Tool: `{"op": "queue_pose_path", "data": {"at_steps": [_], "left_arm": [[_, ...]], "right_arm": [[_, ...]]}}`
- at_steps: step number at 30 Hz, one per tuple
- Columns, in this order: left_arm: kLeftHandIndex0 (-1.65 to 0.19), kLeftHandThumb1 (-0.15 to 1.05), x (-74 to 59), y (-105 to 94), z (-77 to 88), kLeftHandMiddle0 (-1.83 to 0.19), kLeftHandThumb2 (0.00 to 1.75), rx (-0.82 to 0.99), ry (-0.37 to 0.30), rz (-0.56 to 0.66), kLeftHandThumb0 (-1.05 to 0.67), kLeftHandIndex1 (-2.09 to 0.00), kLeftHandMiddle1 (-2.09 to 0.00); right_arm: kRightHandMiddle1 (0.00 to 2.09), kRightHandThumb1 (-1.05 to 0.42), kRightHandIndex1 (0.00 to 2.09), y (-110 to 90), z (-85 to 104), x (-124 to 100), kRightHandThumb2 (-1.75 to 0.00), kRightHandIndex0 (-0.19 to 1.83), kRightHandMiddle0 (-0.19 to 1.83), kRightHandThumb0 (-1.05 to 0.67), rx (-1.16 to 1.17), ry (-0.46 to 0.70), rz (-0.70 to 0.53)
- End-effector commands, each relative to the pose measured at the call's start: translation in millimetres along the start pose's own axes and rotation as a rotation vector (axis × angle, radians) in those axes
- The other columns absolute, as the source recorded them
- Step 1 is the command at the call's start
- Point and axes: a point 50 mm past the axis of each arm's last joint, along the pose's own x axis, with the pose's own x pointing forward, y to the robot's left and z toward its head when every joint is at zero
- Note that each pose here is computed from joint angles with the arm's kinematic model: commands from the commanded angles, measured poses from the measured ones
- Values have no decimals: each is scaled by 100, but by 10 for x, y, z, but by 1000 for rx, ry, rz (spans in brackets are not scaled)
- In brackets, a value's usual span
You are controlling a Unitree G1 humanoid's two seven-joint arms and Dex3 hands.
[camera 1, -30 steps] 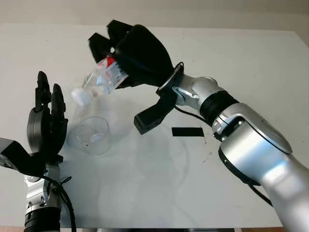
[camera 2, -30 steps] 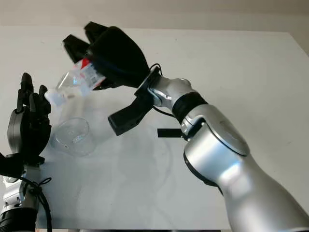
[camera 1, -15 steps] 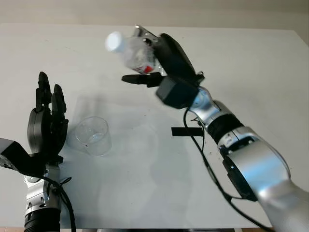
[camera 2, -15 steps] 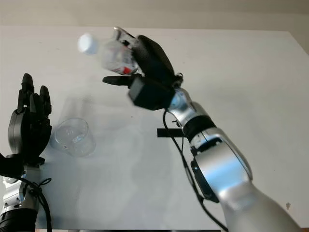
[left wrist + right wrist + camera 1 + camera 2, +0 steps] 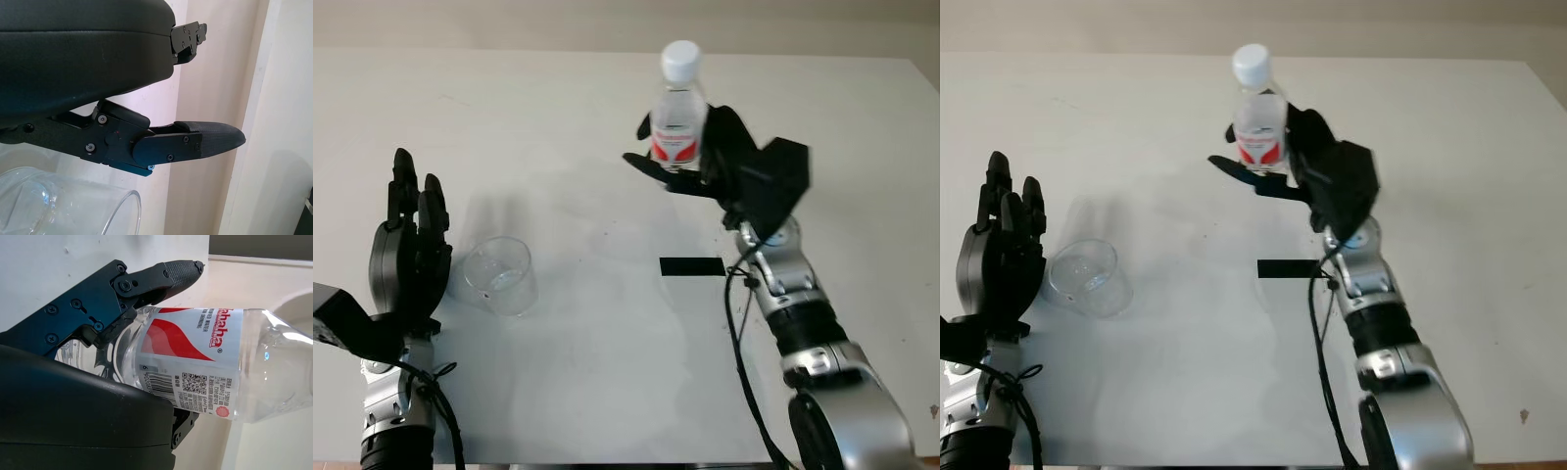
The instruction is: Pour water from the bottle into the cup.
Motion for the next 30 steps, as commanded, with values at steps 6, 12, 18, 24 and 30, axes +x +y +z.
{"op": "queue_pose_path", "data": {"at_steps": [6,12,18,24,30], "left_arm": [[19,105,-107,35,-87,18,52,10,40,20,-78,0,-3],[19,105,-118,41,-87,19,53,-5,34,18,-76,0,-2],[19,105,-117,42,-90,19,54,-2,36,19,-77,0,-2],[19,105,-123,56,-85,19,54,2,36,14,-77,0,-1],[19,105,-120,69,-86,19,54,3,40,16,-77,0,-1]], "right_arm": [[209,-105,209,-62,-63,-247,-50,102,74,-41,6,64,-15],[209,-105,209,-15,-139,-402,-50,107,77,-40,10,94,-20],[209,-105,209,60,-288,-499,-49,106,80,-43,41,149,-25],[209,-105,209,133,-448,-560,-50,103,75,-45,137,219,-31],[209,-105,209,228,-618,-624,-49,105,79,-48,118,237,-43]]}}
